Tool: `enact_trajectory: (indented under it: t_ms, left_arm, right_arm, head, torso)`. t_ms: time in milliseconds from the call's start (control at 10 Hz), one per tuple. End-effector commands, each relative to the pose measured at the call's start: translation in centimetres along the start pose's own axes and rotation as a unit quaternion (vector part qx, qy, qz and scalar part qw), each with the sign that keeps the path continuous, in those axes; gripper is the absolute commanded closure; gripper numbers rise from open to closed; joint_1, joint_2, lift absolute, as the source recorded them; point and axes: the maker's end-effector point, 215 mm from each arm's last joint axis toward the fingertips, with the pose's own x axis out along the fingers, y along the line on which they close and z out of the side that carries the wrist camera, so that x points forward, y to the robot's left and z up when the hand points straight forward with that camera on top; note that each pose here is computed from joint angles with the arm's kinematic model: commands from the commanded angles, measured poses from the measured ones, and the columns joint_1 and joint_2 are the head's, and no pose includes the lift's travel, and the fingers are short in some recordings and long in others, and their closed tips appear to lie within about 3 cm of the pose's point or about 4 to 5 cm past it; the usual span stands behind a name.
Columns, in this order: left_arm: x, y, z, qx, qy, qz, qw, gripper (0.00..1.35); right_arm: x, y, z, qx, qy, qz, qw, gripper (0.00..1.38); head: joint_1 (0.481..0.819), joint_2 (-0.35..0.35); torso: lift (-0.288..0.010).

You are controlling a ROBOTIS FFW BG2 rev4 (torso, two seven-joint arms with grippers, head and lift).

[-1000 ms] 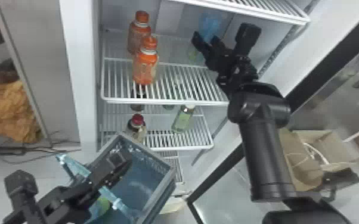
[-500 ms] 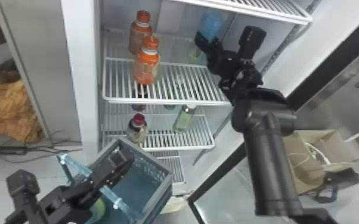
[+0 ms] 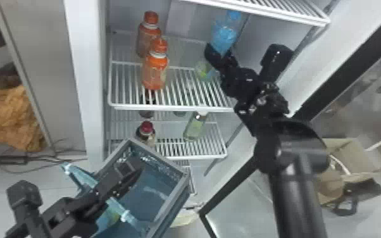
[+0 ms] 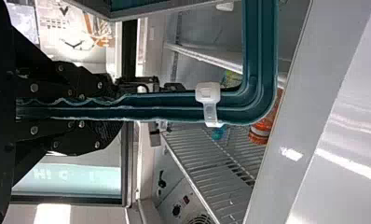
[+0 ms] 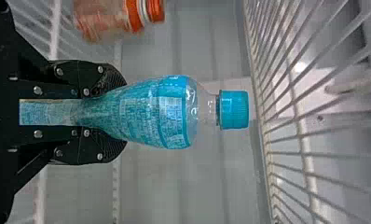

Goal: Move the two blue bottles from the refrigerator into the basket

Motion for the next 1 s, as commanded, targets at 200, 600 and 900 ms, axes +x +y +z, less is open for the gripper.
enact_trajectory:
  t_ms: [200,600,900]
  left_arm:
    - [0.0,0.0,0.0,0.0,-0.001,-0.001,1.0,1.2]
    - [0.1,-0.1,0.0,0.0,-0.002,-0.003,1.0,1.2]
    - [0.2,-0.2,0.2,0.001,-0.002,-0.004,1.0,1.2]
  right_arm:
    - [-4.6,4.1,0.9,0.02,-0.001,0.039,0.999,1.25]
    - [-10.7,8.9,0.6,0.045,0.028,0.083,0.995,1.25]
    - [-14.7,12.9,-1.7,0.07,0.078,0.126,0.986,1.25]
  head:
    - [0.695,-0.313]
    - [0.695,-0.299]
    - [0.695,-0.283]
  torso:
    - [0.0]
    - [0.0]
    - [0.0]
